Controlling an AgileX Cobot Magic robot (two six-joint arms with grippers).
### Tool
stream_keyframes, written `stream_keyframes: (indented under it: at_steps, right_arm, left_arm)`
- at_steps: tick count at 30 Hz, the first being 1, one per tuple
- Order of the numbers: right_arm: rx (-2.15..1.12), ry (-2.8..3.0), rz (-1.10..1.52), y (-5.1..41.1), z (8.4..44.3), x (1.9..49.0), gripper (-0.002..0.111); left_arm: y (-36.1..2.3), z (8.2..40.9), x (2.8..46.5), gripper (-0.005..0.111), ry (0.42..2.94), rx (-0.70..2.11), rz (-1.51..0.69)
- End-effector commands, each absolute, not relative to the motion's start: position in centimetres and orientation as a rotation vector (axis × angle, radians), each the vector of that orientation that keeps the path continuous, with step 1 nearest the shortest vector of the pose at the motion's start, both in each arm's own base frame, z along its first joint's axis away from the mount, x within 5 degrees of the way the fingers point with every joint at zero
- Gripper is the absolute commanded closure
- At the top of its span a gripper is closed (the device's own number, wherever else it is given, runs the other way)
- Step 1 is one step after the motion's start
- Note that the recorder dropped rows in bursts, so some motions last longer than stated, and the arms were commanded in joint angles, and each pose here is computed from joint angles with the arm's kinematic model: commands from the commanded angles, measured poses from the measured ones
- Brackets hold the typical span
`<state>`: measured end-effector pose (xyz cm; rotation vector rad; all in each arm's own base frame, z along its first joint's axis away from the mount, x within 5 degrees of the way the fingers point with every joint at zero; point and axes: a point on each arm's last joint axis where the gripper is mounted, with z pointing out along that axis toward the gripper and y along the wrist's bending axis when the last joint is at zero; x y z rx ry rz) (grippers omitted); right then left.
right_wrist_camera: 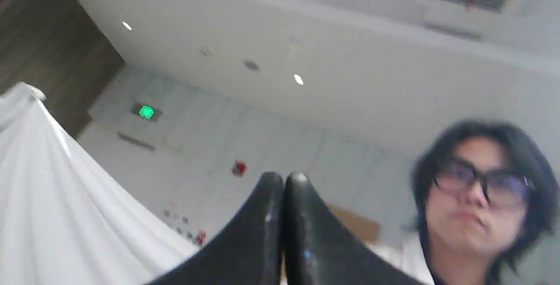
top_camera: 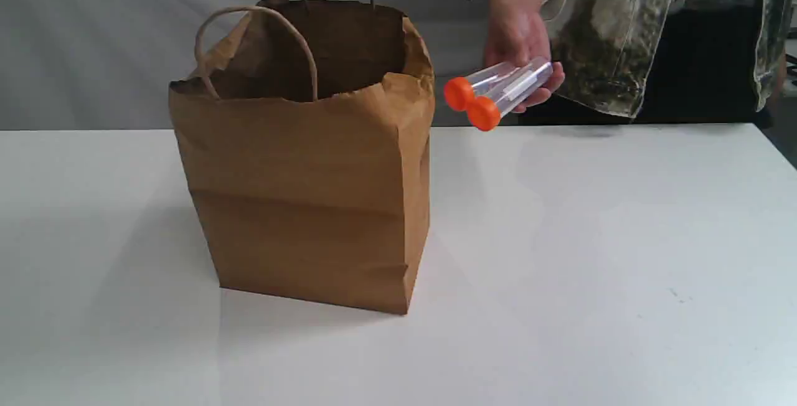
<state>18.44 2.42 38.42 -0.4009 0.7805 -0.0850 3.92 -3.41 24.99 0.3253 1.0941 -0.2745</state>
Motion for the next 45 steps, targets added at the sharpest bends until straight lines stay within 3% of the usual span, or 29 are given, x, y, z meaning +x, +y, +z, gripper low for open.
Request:
stream_keyframes:
  at_steps: [1, 20, 25, 29, 34, 39, 41, 45]
  right_arm:
    - [-0.318, 1.033, -0.098, 1.3, 38.4, 21.7, 0.108]
    - [-0.547, 1.608, 0.711, 7.4, 43.8, 31.4, 0.108]
    - [-0.584, 1.608, 0.811, 8.1, 44.2, 34.2, 0.108]
    - [-0.718, 1.51, 0.596, 8.3, 43.8, 36.5, 0.108]
    - [-1.031, 1.284, -0.158, 7.3, 42.0, 38.5, 0.108]
    - [-0.863, 1.395, -0.803, 5.0, 41.4, 40.3, 0.108]
    - [-0.772, 1.446, -0.871, 4.7, 41.3, 40.3, 0.108]
    - [-0.651, 1.557, -0.699, 4.8, 40.8, 40.3, 0.108]
  left_arm:
    - [-4.1, 24.8, 3.7, 0.107, 1.105, 0.405, -0.311]
    - [-3.8, 24.7, 3.8, 0.107, 1.141, 0.318, -0.388]
    - [-3.8, 24.7, 3.8, 0.107, 1.142, 0.316, -0.391]
    - [-3.8, 24.7, 3.8, 0.107, 1.142, 0.316, -0.391]
    - [-3.8, 24.7, 3.8, 0.107, 1.144, 0.315, -0.39]
    - [-3.8, 24.7, 3.8, 0.107, 1.148, 0.303, -0.408]
    - [-3.8, 24.7, 3.8, 0.107, 1.148, 0.302, -0.41]
    - [-3.8, 24.7, 3.8, 0.107, 1.146, 0.304, -0.411]
